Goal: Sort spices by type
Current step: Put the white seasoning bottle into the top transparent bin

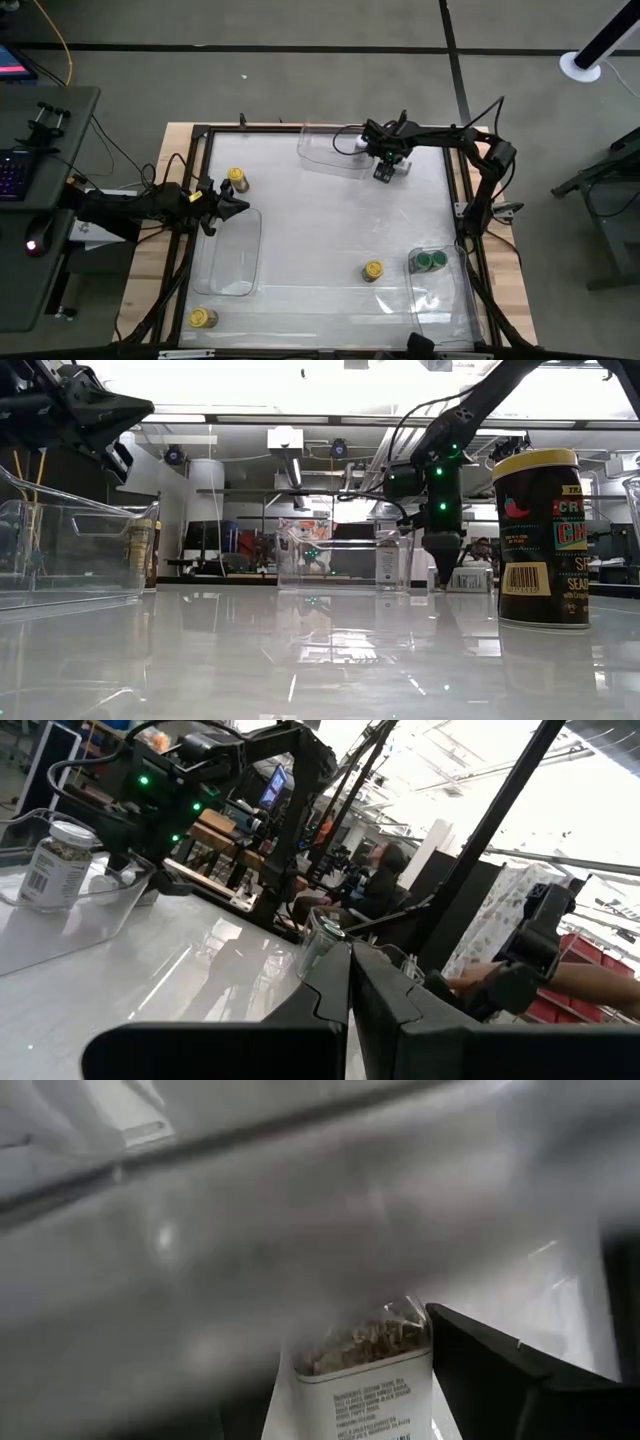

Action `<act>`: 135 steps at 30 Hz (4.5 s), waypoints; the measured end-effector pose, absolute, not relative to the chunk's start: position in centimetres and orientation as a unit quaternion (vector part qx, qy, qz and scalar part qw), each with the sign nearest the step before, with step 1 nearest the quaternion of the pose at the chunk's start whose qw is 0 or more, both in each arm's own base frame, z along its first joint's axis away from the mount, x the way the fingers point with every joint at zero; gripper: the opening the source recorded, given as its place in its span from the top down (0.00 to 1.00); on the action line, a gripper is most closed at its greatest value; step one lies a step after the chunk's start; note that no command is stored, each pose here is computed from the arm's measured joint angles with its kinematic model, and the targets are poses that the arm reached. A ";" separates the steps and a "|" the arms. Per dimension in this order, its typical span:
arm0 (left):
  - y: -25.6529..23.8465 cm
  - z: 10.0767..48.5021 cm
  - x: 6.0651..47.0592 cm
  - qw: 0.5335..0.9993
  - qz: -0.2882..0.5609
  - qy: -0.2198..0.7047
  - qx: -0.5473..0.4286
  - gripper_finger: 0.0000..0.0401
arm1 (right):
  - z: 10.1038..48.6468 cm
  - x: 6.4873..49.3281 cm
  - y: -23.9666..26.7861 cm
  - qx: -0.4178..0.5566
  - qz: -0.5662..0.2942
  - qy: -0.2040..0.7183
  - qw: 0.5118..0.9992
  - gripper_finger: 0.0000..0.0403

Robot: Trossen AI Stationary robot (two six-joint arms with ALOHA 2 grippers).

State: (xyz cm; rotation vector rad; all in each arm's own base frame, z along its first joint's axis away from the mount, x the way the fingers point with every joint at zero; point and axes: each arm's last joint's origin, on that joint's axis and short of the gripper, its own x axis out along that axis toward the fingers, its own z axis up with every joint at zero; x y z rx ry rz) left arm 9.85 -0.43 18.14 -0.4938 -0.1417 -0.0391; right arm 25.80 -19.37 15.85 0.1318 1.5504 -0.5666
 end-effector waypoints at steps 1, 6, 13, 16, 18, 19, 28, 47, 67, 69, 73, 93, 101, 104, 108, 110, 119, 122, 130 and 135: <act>-0.4 18.1 9.8 0.967 -0.019 -0.070 -0.244 1.00 | 15.8 25.8 -19.3 0.053 -0.249 0.693 0.675 0.40; -0.4 18.1 9.8 0.967 -0.019 -0.070 -0.244 1.00 | 15.7 25.6 -19.2 0.049 -0.243 0.703 0.666 0.40; -0.4 18.1 9.8 0.967 -0.019 -0.070 -0.244 1.00 | 15.7 25.6 -19.2 0.048 -0.243 0.703 0.667 0.50; -0.4 18.1 9.8 0.967 -0.019 -0.070 -0.244 1.00 | 15.9 25.6 -19.2 0.048 -0.241 0.705 0.665 0.50; -0.4 18.1 9.8 0.967 -0.019 -0.070 -0.244 1.00 | 16.1 25.7 -19.2 0.049 -0.240 0.709 0.661 0.50; -0.4 18.1 9.8 0.967 -0.019 -0.070 -0.244 1.00 | 16.3 25.7 -19.3 0.048 -0.240 0.713 0.657 0.50; -0.4 18.1 9.8 0.967 -0.019 -0.070 -0.244 1.00 | 19.8 24.5 -19.1 0.060 -0.252 0.716 0.648 0.51; -0.4 18.1 9.8 0.967 -0.019 -0.070 -0.244 1.00 | 21.5 16.9 -8.8 0.141 -0.378 0.214 0.889 0.51; -0.4 18.1 9.8 0.967 -0.019 -0.070 -0.244 1.00 | 13.1 14.1 -5.6 0.121 -0.575 0.073 0.806 0.51; -0.4 18.1 9.8 0.967 -0.019 -0.070 -0.244 1.00 | 12.7 14.1 -5.6 0.121 -0.582 0.080 0.801 0.51; -0.4 18.1 9.8 0.967 -0.019 -0.070 -0.244 1.00 | 12.2 14.4 -5.8 0.112 -0.595 0.085 0.791 0.51; -0.4 18.1 9.8 0.967 -0.019 -0.070 -0.244 1.00 | 11.9 15.7 -6.1 0.107 -0.578 0.097 0.803 0.42; -0.4 18.1 9.8 0.967 -0.019 -0.070 -0.244 1.00 | 14.4 18.5 -6.6 0.074 -0.543 0.149 0.823 0.41; -0.4 18.1 9.8 0.967 -0.019 -0.070 -0.244 1.00 | 15.2 19.1 -7.0 0.066 -0.548 0.201 0.809 0.41; -0.4 18.1 9.8 0.967 -0.019 -0.070 -0.244 1.00 | 16.9 19.9 -7.3 0.061 -0.550 0.256 0.792 0.41; -0.4 18.1 9.8 0.967 -0.019 -0.070 -0.244 1.00 | 18.3 20.5 -7.4 0.058 -0.540 0.277 0.792 0.41; -0.4 18.1 9.8 0.967 -0.019 -0.070 -0.244 1.00 | 26.3 21.5 -9.4 0.135 -0.433 0.385 0.804 0.41; -0.4 18.1 9.8 0.967 -0.019 -0.070 -0.244 1.00 | 28.1 20.3 -11.1 0.212 -0.403 0.409 0.790 0.41; -0.4 18.1 9.8 0.967 -0.019 -0.070 -0.244 1.00 | 27.4 17.9 -14.6 0.324 -0.379 0.431 0.752 0.41; -0.4 18.1 9.8 0.967 -0.019 -0.070 -0.244 1.00 | 25.6 19.1 -16.0 0.317 -0.368 0.461 0.743 0.41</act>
